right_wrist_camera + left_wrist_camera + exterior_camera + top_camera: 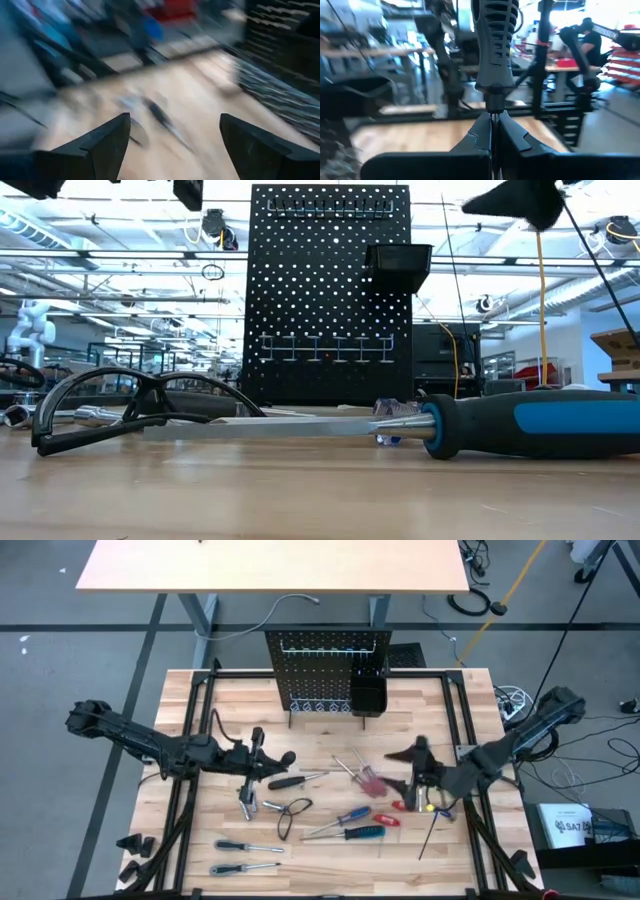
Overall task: Hang tools onto peg board
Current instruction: Hang the bottom right black screwdriver on the peg board
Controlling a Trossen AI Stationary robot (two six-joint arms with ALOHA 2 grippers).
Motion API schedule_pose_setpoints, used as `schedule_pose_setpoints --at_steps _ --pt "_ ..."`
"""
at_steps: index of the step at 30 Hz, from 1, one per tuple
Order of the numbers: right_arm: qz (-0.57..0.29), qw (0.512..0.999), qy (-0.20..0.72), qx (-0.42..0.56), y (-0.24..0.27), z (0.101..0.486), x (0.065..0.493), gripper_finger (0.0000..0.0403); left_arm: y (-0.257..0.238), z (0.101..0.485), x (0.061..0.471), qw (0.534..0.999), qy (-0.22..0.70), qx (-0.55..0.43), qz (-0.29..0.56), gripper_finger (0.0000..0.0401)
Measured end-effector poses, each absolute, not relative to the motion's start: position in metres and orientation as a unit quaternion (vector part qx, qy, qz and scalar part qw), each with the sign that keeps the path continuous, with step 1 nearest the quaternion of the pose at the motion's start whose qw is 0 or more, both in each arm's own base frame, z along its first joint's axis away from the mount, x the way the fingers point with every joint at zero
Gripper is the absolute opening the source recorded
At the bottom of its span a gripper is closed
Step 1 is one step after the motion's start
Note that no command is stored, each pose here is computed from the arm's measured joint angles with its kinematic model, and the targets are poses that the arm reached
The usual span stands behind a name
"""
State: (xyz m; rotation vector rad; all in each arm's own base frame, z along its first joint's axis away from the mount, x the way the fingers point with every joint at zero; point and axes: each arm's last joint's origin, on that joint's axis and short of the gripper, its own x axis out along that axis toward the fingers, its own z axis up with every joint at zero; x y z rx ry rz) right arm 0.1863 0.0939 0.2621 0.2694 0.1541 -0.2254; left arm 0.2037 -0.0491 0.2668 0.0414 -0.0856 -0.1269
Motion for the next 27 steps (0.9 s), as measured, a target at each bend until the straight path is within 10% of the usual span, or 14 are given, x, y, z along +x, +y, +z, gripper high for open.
schedule_pose_setpoints --at_steps 7,27 --pt "-0.062 0.978 -0.117 0.159 0.079 0.222 0.190 0.0297 -0.041 0.249 0.229 0.990 -0.098 -0.015 -0.097 0.0007" --pt "-0.034 0.985 -0.165 0.032 0.104 0.261 0.290 0.0297 -0.054 0.229 0.292 0.990 -0.089 -0.026 -0.102 0.0007"
